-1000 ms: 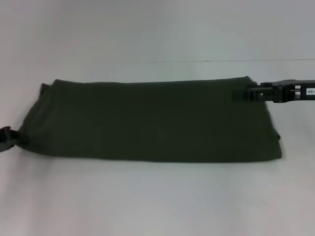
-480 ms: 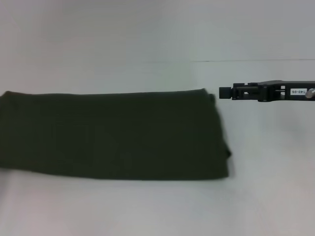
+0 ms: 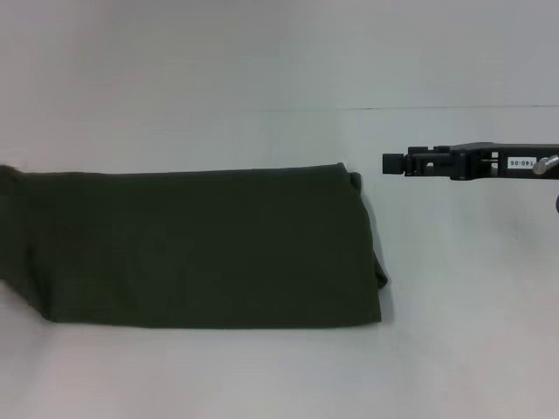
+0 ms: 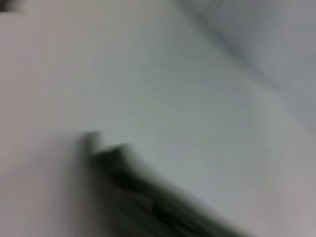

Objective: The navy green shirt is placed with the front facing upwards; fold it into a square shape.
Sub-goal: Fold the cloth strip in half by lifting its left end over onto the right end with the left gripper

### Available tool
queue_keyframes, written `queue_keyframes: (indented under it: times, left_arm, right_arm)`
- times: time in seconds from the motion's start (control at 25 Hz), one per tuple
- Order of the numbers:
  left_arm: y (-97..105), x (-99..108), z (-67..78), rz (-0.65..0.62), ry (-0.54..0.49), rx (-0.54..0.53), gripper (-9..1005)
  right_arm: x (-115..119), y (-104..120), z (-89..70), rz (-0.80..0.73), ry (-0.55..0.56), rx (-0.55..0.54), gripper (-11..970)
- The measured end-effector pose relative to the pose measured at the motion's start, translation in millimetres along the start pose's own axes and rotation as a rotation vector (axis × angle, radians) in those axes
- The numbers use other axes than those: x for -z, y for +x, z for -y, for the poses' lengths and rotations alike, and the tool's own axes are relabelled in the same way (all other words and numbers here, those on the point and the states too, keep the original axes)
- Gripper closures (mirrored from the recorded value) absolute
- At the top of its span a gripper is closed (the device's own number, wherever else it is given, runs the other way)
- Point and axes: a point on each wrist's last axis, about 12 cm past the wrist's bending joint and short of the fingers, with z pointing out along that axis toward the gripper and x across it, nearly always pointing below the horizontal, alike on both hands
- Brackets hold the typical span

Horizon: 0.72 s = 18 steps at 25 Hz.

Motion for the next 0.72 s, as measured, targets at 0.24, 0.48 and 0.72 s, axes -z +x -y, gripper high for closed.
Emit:
queue_keyframes:
  times: [0.24,0.48,0.72]
  left_arm:
    - [2.9,-56.2,69.6,-0.012,0.435,-0.084,963]
    - [52.9,-141.8,137.2,-0.127,0.722,-0.079,963]
    - [131.7,-187.3,143.5,-0.139,0.673,0.018,958]
  right_arm:
    - [18.8,10.4,6.3,0.039,0.011,-0.027,60]
    - [52.5,25.0,13.1,0.035,0.023,-0.035,59]
    - [67.0,27.1,16.8,0.015,0.039,-0.025,59]
